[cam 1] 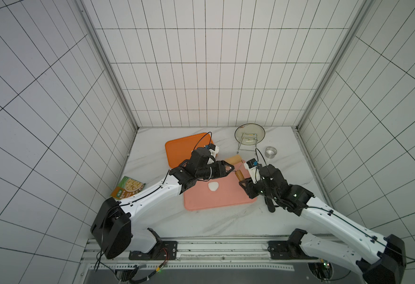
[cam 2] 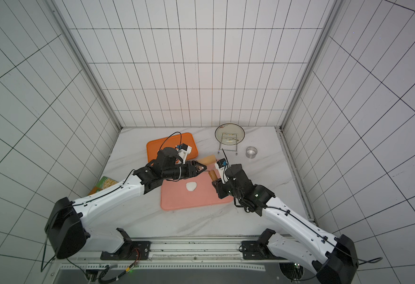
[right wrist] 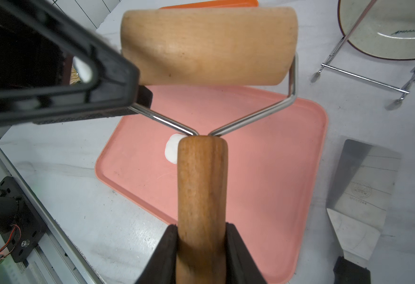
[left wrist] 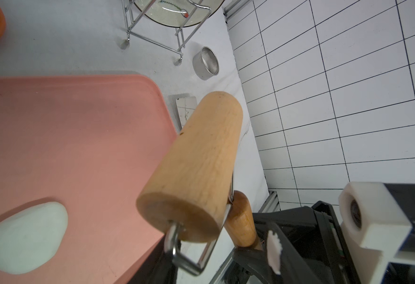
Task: Roll out the dumpling wrappers from the dough
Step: Pick up the rolling pin from the center of the board.
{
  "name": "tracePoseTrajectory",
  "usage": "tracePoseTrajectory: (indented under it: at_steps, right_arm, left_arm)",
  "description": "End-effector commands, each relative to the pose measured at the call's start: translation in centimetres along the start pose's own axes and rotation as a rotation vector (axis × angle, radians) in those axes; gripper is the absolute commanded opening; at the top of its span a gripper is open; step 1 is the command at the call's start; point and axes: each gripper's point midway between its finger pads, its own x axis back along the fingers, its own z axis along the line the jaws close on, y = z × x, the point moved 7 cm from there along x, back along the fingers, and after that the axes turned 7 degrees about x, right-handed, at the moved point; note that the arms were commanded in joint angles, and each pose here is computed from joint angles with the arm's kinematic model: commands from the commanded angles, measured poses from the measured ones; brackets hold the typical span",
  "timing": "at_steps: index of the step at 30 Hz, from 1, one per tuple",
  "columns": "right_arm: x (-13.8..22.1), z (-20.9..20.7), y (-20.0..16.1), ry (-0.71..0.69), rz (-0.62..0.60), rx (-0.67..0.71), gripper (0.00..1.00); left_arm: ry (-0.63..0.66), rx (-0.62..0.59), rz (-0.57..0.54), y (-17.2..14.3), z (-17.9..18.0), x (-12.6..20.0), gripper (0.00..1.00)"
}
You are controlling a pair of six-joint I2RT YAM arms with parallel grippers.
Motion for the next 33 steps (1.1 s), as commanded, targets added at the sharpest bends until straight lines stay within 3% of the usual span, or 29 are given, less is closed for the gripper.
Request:
tracePoseTrajectory:
  at_steps: [1,8,16,21,27,33]
  right_arm:
    - [1.1,0.8,3.5,-0.003,-0.143,0.032,0.16]
    - [1.5,1.8,3.8,0.015,-0.168,0.077,0.16]
    - [1.8,2.0,3.4,0.015,-0.182,0.096,0.16]
    - [2.0,1.7,3.0,0.000,-0.180,0.097,0.19]
    - [1.8,1.0,2.4,-0.050,-0.166,0.055,0.47]
    - [2.0,-0.1,2.3,-0.020,-0.162,-0.061,0.66]
  left_arm:
    - [-0.046,-0.007,-0.002,0.4,-0.9,-0.5,0.50]
    - [-0.074,0.014,0.017,0.2,-0.9,-1.0,0.31]
    - [-0.112,0.036,0.041,-0.1,-1.0,-1.2,0.02]
    - [-0.118,0.041,0.037,-0.3,-0.8,-1.0,0.00]
    - [-0.125,0.048,-0.002,0.3,-0.8,-0.6,0.00]
    - [-0.138,0.083,-0.090,2.4,0.4,0.7,0.00]
